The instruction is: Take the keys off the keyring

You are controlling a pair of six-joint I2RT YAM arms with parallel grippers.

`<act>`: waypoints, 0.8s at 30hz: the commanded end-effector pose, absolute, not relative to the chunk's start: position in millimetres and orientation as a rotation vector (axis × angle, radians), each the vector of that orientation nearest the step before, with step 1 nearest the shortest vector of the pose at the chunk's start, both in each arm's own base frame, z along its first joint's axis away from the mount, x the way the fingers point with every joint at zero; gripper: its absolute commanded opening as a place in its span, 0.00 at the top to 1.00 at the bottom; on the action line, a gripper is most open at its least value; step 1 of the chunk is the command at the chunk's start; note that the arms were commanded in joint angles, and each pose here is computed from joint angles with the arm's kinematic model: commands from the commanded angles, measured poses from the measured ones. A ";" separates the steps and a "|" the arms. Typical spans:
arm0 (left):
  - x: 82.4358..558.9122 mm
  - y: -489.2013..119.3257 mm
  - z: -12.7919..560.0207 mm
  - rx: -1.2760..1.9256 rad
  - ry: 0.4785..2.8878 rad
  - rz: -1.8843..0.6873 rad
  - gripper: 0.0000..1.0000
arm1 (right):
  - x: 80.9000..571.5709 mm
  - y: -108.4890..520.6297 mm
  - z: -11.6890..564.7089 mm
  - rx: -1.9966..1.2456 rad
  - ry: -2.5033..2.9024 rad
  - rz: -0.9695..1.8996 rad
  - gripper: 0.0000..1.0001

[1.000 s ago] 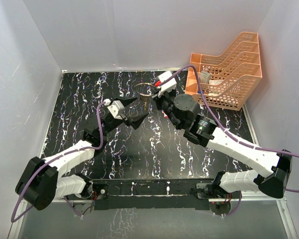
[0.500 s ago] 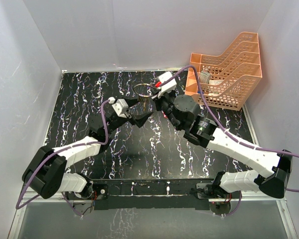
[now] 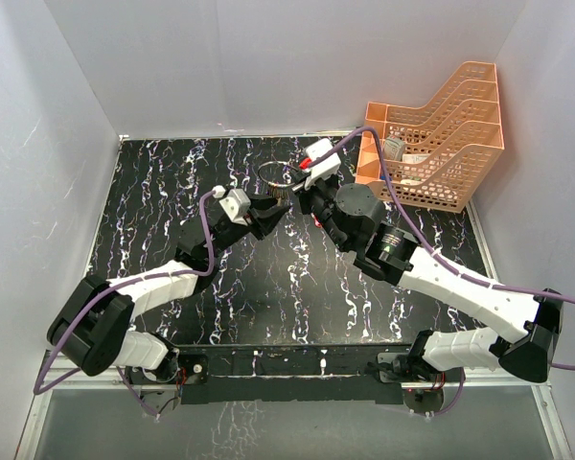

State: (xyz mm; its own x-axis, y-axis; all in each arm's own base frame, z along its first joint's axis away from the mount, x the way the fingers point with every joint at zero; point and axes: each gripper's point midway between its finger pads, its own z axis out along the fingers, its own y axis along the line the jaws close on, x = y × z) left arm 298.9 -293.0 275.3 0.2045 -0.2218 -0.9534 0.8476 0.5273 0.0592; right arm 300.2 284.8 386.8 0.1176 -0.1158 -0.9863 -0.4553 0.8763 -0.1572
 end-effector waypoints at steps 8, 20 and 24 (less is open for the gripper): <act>294.7 -263.3 301.9 0.600 1.096 -0.700 0.95 | 297.2 262.9 426.3 -0.337 1.353 0.269 1.00; 299.2 -252.0 296.3 0.714 1.364 -0.565 1.00 | 303.9 262.4 423.8 -0.275 1.355 0.262 0.78; 294.0 -252.8 305.2 0.809 1.431 -0.543 1.00 | 308.4 266.4 417.0 -0.289 1.384 0.240 0.46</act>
